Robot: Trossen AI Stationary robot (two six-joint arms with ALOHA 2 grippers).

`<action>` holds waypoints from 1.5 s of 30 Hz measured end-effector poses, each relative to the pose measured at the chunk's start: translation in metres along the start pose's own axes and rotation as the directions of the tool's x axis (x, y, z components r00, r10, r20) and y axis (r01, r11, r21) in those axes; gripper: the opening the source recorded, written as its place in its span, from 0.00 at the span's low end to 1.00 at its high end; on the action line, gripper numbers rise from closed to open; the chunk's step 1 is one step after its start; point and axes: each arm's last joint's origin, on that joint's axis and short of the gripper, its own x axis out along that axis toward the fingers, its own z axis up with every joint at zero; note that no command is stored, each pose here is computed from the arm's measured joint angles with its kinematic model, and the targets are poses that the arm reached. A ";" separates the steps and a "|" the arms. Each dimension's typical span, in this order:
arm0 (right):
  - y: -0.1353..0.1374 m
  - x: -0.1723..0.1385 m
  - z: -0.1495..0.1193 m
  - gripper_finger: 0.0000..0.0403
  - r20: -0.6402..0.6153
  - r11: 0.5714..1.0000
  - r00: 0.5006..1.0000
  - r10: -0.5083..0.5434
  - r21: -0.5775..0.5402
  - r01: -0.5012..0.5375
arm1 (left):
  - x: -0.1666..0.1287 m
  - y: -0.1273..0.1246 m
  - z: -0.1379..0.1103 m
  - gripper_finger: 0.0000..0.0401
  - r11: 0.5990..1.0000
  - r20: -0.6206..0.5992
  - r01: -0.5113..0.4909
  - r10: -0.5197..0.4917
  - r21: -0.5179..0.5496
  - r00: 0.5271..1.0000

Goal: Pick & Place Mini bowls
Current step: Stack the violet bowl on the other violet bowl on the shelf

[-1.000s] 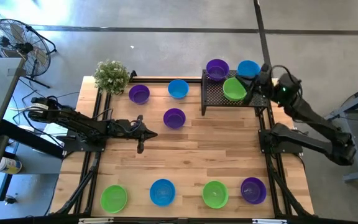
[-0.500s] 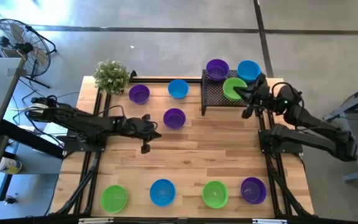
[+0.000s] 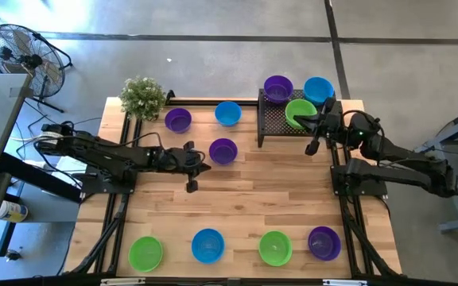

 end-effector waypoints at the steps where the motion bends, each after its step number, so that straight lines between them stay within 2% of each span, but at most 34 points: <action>1: 0.001 0.001 -0.001 0.00 -0.006 1.000 1.000 -0.001 -0.001 0.001 | 0.002 0.000 -0.001 0.01 1.000 -0.011 -0.009 0.009 0.000 1.000; 4: 0.002 0.006 -0.003 0.00 -0.024 1.000 1.000 -0.005 -0.002 0.005 | 0.008 -0.001 0.003 0.02 1.000 -0.024 -0.026 0.026 0.002 0.999; 7: 0.004 0.010 -0.005 0.00 -0.037 1.000 0.999 0.004 -0.015 -0.005 | 0.020 -0.003 0.007 0.08 0.999 -0.043 -0.042 0.042 0.007 0.998; 10: 0.004 0.014 -0.007 0.01 -0.046 1.000 0.999 0.008 -0.016 -0.008 | 0.035 -0.006 0.012 0.18 0.997 -0.112 -0.075 0.078 0.034 0.991; 13: 0.005 0.016 -0.009 0.01 -0.060 1.000 0.998 0.009 -0.017 -0.010 | 0.042 -0.007 0.027 0.29 0.992 -0.131 -0.098 0.108 0.081 0.985; 17: 0.005 0.018 -0.010 0.01 -0.068 1.000 0.998 0.012 -0.016 -0.013 | 0.058 -0.005 0.036 0.40 0.987 -0.190 -0.088 0.113 0.132 0.975; 20: 0.005 0.019 -0.011 0.01 -0.072 1.000 0.997 0.013 -0.016 -0.015 | 0.067 0.001 0.042 0.43 0.990 -0.206 -0.078 0.101 0.120 0.973; 24: 0.005 0.019 -0.012 0.01 -0.079 1.000 0.997 0.016 -0.016 -0.017 | 0.077 0.014 0.032 0.43 0.989 -0.265 -0.096 0.122 0.109 0.957; 35: 0.006 0.019 -0.012 0.01 -0.082 1.000 0.996 0.017 -0.016 -0.018 | 0.101 0.020 0.004 0.41 0.985 -0.382 -0.069 0.125 0.158 0.916; 39: 0.006 0.019 -0.012 0.01 -0.082 1.000 0.996 0.017 -0.016 -0.018 | 0.101 0.021 0.002 0.28 0.981 -0.390 -0.069 0.136 0.179 0.911; 43: 0.006 0.019 -0.012 0.01 -0.082 1.000 0.996 0.017 -0.016 -0.018 | 0.102 0.020 0.003 0.06 0.980 -0.383 -0.061 0.130 0.189 0.915; 45: 0.006 0.019 -0.012 0.01 -0.082 1.000 0.996 0.017 -0.016 -0.018 | 0.102 0.020 0.005 0.03 0.983 -0.371 -0.044 0.109 0.179 0.922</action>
